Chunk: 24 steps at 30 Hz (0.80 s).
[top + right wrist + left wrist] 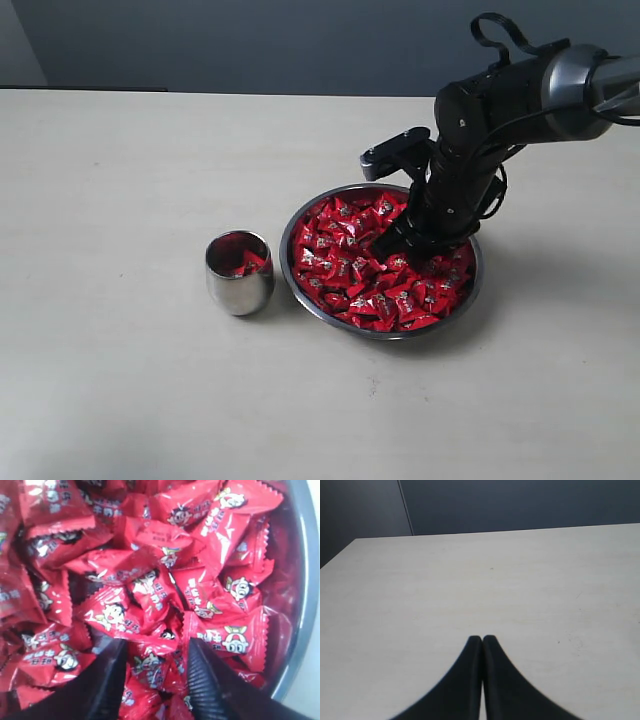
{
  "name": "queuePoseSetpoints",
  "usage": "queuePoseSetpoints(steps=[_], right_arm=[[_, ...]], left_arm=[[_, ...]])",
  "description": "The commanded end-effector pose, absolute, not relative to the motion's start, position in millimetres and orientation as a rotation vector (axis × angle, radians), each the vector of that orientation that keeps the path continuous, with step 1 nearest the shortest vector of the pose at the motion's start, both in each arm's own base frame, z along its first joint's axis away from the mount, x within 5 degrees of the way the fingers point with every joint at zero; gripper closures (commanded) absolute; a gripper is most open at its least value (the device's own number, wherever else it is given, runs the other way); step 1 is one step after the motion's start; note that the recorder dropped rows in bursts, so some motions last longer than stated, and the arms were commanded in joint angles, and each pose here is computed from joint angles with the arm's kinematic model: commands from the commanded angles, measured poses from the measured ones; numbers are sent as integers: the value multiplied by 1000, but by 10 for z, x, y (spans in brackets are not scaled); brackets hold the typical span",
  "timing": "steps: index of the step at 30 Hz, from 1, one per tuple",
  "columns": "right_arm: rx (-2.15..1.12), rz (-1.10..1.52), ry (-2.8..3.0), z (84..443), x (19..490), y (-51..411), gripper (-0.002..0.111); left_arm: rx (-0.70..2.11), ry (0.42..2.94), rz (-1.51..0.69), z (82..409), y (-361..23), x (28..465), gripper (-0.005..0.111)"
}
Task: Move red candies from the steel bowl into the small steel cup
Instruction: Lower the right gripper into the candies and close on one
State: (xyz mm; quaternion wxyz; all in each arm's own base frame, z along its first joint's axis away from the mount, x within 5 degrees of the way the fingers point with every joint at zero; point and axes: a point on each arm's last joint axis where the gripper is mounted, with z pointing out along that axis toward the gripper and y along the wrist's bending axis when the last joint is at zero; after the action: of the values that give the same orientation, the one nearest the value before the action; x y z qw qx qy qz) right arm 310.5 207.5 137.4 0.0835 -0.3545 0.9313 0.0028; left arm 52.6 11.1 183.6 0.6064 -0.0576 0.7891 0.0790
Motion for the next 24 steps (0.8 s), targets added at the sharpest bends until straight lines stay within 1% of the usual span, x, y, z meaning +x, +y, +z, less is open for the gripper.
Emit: queuePoseSetpoints(steps=[1, 5, 12, 14, 17, 19, 24], right_arm=[[-1085, -5, 2799, 1290, 3111, 2085, 69], [-1090, -10, 2826, 1201, 3107, 2085, 69], [-1089, -8, 2822, 1202, 3111, 2088, 69], [-1089, -9, 2824, 1201, 3109, 2086, 75], [-1092, -12, 2831, 1200, 3103, 2082, 94], [-1093, -13, 2833, 1200, 3101, 2081, 109], [-1090, -11, 2829, 1251, 3107, 2084, 109]], left_arm=[[-126, 1817, 179, 1830, 108, 526, 106], [-126, 1817, 179, 1830, 108, 526, 106], [-126, 1817, 179, 1830, 108, 526, 106], [-126, 1817, 179, 1830, 108, 526, 106], [-126, 1817, 179, 1830, 108, 526, 106], [-126, 1817, 179, 1830, 108, 526, 106], [-126, 1817, 179, 1830, 108, 526, 106]])
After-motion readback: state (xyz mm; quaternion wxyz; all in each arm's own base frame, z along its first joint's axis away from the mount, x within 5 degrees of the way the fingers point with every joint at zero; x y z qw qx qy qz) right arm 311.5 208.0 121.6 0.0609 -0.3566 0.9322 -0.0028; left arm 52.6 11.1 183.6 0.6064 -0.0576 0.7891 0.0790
